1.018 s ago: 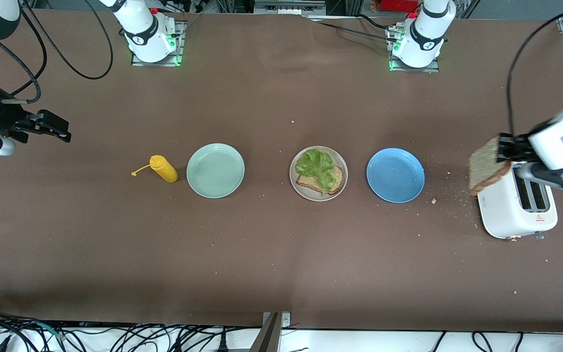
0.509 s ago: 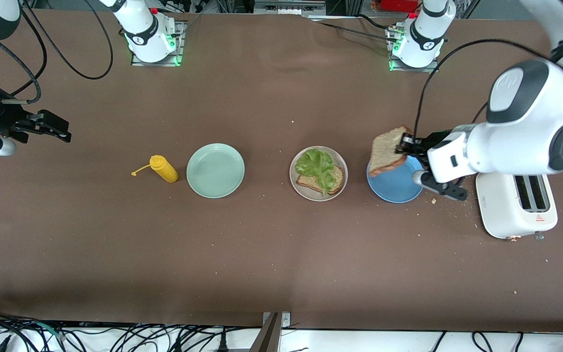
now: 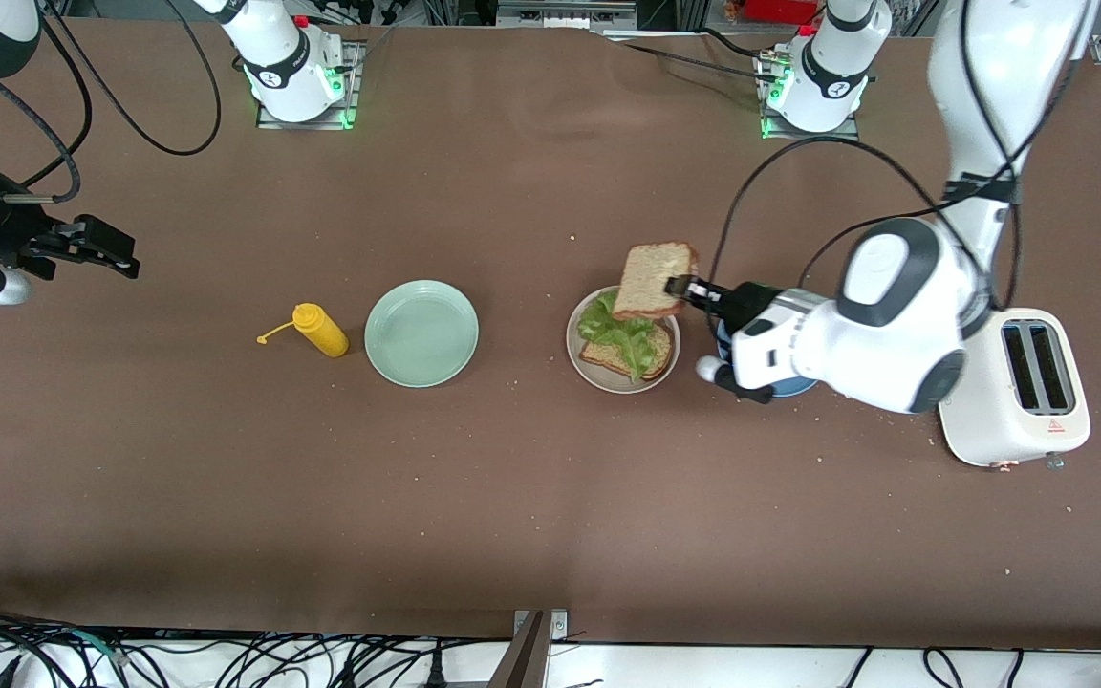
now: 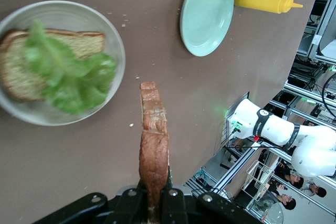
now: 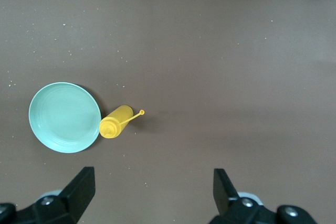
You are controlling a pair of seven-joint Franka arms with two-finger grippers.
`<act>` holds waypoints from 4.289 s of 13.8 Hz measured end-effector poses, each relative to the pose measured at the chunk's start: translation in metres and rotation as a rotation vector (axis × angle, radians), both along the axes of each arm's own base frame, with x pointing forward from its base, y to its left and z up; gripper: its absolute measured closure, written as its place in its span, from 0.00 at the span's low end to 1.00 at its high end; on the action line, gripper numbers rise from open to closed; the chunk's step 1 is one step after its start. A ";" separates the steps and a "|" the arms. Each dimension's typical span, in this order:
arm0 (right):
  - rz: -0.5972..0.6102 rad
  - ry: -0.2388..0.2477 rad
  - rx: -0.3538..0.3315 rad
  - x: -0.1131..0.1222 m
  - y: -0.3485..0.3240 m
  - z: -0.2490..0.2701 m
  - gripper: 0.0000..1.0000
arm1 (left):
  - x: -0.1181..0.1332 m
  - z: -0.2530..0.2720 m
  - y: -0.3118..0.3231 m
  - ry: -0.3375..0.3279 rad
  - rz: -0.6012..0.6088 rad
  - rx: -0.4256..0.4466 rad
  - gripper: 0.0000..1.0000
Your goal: Make sandwich in beige plate with both arms
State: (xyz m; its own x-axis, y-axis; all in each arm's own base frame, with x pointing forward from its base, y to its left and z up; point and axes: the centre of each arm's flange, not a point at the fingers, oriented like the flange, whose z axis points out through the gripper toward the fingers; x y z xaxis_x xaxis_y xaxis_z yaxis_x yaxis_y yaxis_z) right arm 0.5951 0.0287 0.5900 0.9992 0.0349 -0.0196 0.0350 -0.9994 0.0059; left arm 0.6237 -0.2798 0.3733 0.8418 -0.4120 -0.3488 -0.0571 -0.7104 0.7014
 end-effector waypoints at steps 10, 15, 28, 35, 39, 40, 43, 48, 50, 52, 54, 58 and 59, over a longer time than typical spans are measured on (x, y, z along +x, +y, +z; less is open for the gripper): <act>0.000 0.000 0.000 0.000 0.000 0.000 0.00 | -0.003 -0.060 -0.051 -0.035 0.000 -0.051 0.91; 0.000 0.000 0.000 0.000 0.000 0.000 0.00 | -0.002 -0.081 -0.056 -0.077 -0.018 -0.076 0.91; 0.000 0.002 0.000 0.000 0.000 -0.001 0.00 | 0.007 -0.147 0.000 -0.171 -0.110 -0.184 0.91; 0.000 0.003 0.000 0.001 0.000 -0.002 0.00 | 0.007 -0.158 0.005 -0.210 -0.164 -0.130 0.78; 0.000 0.005 0.000 0.001 0.000 -0.003 0.00 | 0.012 -0.155 0.017 -0.243 -0.201 -0.092 0.37; 0.000 0.005 0.000 0.001 0.000 -0.003 0.00 | 0.013 -0.151 0.017 -0.250 -0.203 -0.090 0.29; 0.000 0.005 0.000 0.001 0.000 -0.003 0.00 | 0.016 -0.132 0.019 -0.275 -0.220 -0.075 0.00; 0.000 0.006 0.000 0.002 0.000 -0.004 0.00 | 0.016 -0.055 0.034 -0.300 -0.242 0.090 0.00; 0.000 0.006 0.000 0.002 0.000 -0.004 0.00 | 0.015 -0.030 0.041 -0.325 -0.262 0.158 0.00; 0.000 0.006 0.000 0.002 0.000 -0.004 0.00 | 0.015 -0.012 0.049 -0.363 -0.281 0.219 0.00; 0.000 0.006 0.000 0.002 0.000 -0.004 0.00 | 0.018 0.007 0.062 -0.399 -0.276 0.278 0.00; 0.000 0.007 0.000 0.002 0.000 -0.004 0.00 | 0.018 0.075 0.094 -0.510 -0.261 0.477 0.00; 0.000 0.008 0.000 0.002 0.000 -0.005 0.00 | 0.012 0.097 0.099 -0.529 -0.256 0.535 0.00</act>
